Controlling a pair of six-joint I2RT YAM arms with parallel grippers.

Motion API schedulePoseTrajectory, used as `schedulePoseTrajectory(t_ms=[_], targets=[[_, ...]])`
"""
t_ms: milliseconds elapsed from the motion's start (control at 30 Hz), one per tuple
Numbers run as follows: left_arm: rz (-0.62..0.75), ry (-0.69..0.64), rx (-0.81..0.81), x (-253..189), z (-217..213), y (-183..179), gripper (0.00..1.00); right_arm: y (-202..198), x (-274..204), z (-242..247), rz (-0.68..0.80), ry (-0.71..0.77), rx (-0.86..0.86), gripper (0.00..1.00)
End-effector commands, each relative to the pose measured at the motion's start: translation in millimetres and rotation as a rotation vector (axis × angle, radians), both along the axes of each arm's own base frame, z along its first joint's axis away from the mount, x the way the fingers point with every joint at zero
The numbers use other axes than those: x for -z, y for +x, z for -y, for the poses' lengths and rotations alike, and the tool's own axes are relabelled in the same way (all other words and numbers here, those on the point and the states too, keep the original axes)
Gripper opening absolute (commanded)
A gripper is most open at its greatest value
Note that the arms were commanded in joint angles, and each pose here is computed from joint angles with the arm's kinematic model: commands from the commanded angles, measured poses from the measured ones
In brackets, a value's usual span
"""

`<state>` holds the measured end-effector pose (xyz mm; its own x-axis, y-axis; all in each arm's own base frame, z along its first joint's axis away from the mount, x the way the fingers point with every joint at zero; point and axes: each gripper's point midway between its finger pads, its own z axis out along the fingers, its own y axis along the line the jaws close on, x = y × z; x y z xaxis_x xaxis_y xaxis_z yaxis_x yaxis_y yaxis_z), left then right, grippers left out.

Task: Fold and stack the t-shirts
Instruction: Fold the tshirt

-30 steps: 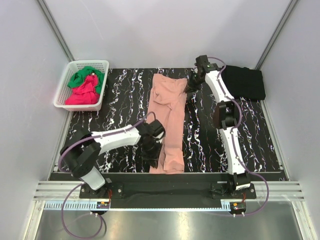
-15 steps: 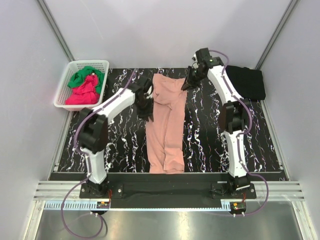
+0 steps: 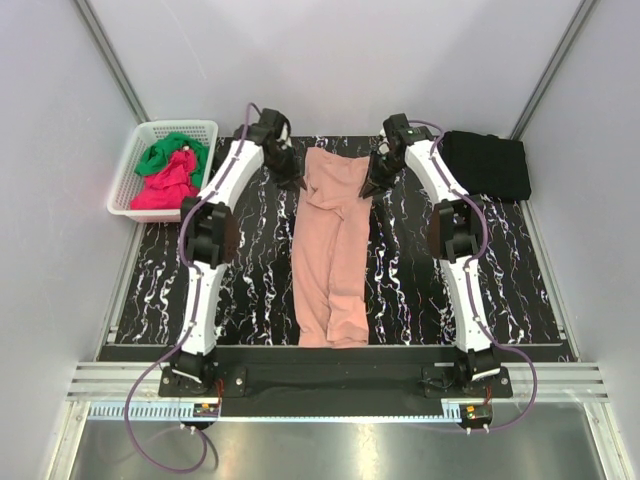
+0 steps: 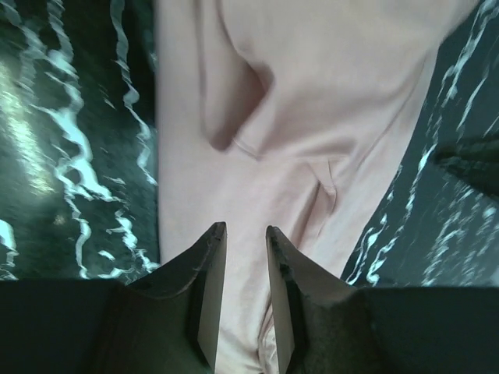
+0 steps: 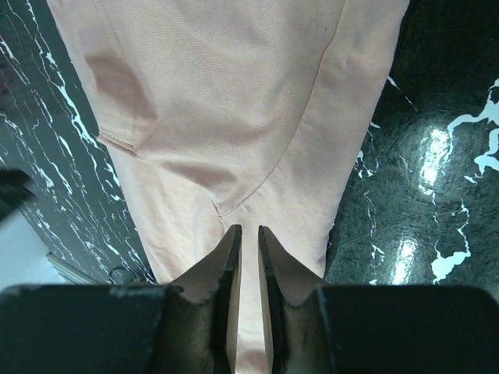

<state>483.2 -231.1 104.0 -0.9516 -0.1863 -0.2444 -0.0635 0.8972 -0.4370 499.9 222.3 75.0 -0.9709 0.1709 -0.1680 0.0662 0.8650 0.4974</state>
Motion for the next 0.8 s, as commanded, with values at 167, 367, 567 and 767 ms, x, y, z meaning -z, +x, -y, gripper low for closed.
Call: schedulePoseTrajectory(t_ms=[167,367,567,767], targets=[[0.068,-0.373,-0.021,-30,31,59,0.29,29,-78,-1,0.208,0.142,-0.028,0.23],[0.098,-0.569,-0.039,-46,48,81,0.31,70,-93,10,0.228,0.38,0.062,0.19],[0.216,-0.6,-0.053,-80,48,94,0.31,91,-117,4,0.266,0.616,0.033,0.27],[0.347,-0.332,-0.088,-87,9,94,0.27,91,-99,34,0.322,0.38,0.081,0.26]])
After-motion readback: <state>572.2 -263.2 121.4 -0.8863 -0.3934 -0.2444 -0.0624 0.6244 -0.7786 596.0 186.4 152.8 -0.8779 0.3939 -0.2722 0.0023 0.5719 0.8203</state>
